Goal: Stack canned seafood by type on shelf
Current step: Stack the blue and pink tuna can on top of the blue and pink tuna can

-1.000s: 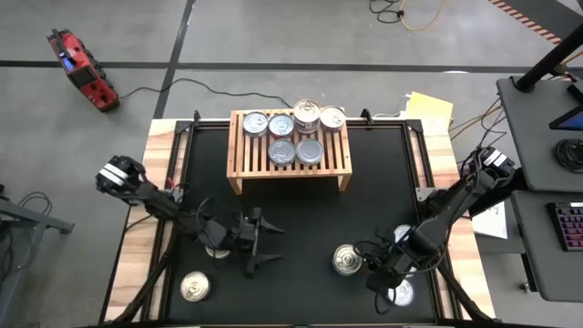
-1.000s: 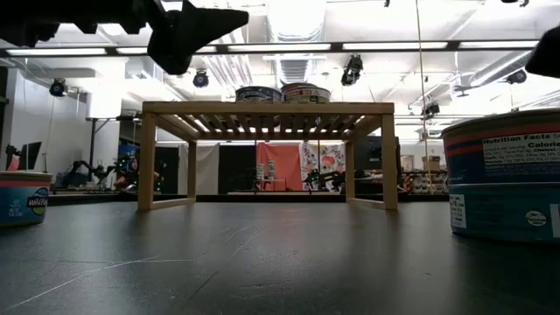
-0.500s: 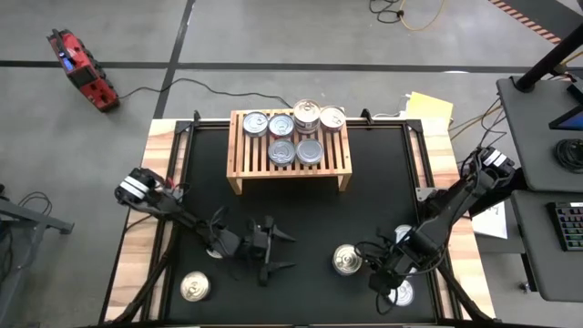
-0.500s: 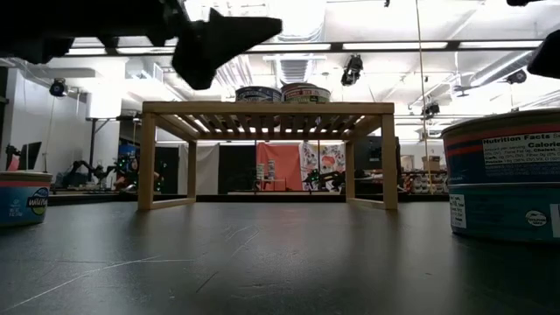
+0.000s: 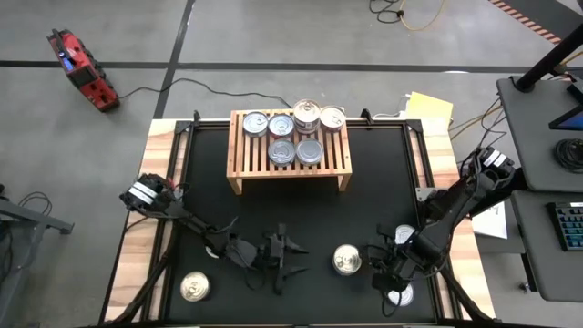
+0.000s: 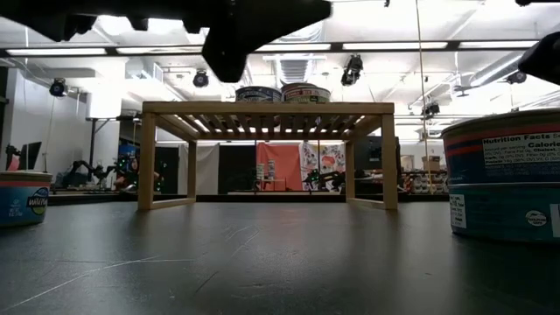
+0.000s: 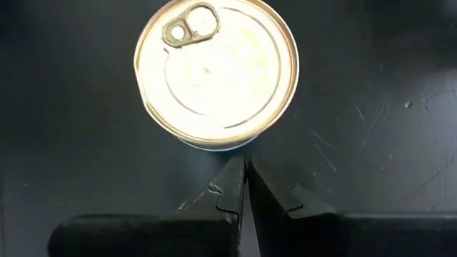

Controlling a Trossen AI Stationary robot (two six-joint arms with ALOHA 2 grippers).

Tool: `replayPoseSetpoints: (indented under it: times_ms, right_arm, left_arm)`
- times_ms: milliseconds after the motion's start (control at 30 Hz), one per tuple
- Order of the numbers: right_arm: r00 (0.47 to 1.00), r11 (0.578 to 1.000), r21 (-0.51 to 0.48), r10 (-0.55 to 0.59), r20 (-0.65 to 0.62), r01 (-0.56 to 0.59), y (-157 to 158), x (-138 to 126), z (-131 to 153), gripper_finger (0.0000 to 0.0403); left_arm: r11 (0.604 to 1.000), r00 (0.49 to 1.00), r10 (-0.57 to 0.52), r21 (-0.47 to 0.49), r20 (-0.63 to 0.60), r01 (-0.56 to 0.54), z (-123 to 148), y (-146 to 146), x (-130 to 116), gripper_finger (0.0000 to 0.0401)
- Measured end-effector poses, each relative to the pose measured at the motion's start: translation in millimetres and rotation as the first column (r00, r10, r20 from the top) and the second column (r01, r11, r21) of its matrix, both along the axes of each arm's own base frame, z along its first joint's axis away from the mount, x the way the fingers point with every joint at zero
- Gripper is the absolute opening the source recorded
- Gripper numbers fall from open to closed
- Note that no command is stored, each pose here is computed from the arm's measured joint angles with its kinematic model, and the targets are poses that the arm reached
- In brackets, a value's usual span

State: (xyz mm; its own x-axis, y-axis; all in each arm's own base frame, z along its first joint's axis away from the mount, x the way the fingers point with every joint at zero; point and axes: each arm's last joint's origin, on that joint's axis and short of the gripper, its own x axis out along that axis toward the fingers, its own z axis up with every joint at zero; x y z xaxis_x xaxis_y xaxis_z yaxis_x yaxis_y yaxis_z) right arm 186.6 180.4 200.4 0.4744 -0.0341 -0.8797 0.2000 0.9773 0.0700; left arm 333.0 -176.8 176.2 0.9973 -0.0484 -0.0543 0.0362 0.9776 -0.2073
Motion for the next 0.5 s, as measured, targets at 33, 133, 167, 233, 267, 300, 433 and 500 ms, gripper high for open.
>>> replayPoseSetpoints:
  times_ms: [33,133,167,233,267,300,433,500]
  right_arm:
    - [1.000,1.000,-0.006,-0.006,0.004,0.006,0.0,-1.4,-1.7,0.0012]
    - [1.000,1.000,-0.004,-0.016,0.022,0.016,0.9,-4.8,-8.2,0.0012]
    - [0.999,1.000,0.001,-0.015,0.030,0.015,1.3,-5.5,-10.5,0.0012]
    - [0.999,1.000,0.010,-0.010,0.053,0.010,2.7,-6.8,-14.5,0.0012]
    - [0.998,1.000,0.018,-0.008,0.060,0.007,3.5,-7.2,-15.8,0.0012]
    - [0.998,1.000,0.023,-0.006,0.066,0.005,4.0,-7.4,-16.8,0.0012]
    - [0.995,1.000,0.022,-0.005,0.103,0.003,6.9,-9.2,-17.9,0.0012]
    - [0.992,1.000,0.006,-0.009,0.125,0.008,7.3,-9.5,-17.5,0.0012]
  left_arm:
    - [1.000,1.000,0.007,0.009,-0.013,-0.007,-0.8,-1.6,3.3,0.0175]
    - [0.999,0.999,0.013,0.042,-0.031,-0.012,-3.4,-8.1,15.4,0.0140]
    - [0.998,0.999,0.014,0.058,-0.039,-0.012,-5.1,-9.8,18.4,0.0128]
    - [0.997,0.999,0.015,0.081,-0.046,-0.012,-7.8,-12.6,24.7,0.0105]
    - [0.995,0.999,0.015,0.095,-0.047,-0.011,-8.7,-13.2,26.2,0.0093]
    - [0.995,0.999,0.016,0.103,-0.047,-0.011,-9.4,-13.7,27.4,0.0082]
    - [0.992,0.998,0.027,0.121,-0.054,-0.020,-11.7,-9.7,30.2,0.0038]
    - [0.992,0.998,0.035,0.125,-0.058,-0.028,-13.3,-6.9,31.9,0.0018]
